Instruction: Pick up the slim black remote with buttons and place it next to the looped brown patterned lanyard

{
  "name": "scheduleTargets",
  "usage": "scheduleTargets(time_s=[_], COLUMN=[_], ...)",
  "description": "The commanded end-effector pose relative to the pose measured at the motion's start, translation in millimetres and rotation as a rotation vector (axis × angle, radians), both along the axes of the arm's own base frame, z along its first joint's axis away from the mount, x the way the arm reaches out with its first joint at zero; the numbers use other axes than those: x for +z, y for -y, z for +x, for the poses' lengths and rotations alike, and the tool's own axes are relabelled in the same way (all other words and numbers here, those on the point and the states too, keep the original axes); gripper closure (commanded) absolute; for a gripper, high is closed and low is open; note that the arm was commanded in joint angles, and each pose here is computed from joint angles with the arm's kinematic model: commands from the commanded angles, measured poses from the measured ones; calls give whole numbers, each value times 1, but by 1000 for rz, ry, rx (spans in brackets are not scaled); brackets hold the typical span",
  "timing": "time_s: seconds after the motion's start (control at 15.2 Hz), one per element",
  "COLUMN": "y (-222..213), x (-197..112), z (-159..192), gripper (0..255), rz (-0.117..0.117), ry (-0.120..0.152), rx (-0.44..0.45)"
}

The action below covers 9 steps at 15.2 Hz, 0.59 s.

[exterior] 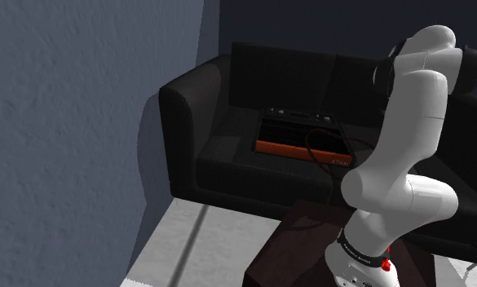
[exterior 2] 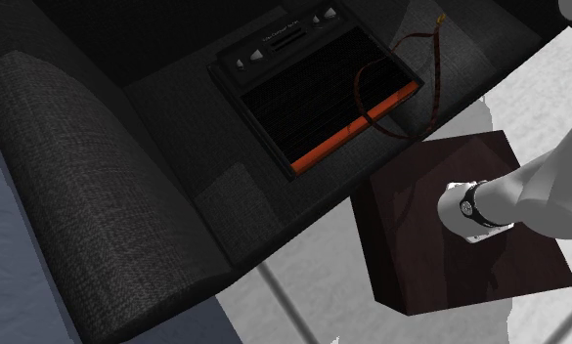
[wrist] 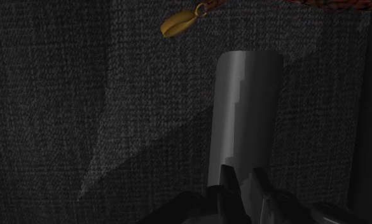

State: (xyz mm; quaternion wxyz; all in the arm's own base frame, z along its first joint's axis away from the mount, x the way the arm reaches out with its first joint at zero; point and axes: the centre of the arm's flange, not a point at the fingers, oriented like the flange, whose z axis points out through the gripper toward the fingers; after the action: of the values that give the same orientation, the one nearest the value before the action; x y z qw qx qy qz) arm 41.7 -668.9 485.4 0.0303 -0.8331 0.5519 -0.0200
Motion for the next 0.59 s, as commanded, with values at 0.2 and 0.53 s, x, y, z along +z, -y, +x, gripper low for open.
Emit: scheduleTargets(time_s=[0.2, 0.53], y=[1, 1], x=[-26, -52], z=[-1, -1], gripper=[255, 255], rz=[-1, -1], ry=[0, 0], rx=[0, 0])
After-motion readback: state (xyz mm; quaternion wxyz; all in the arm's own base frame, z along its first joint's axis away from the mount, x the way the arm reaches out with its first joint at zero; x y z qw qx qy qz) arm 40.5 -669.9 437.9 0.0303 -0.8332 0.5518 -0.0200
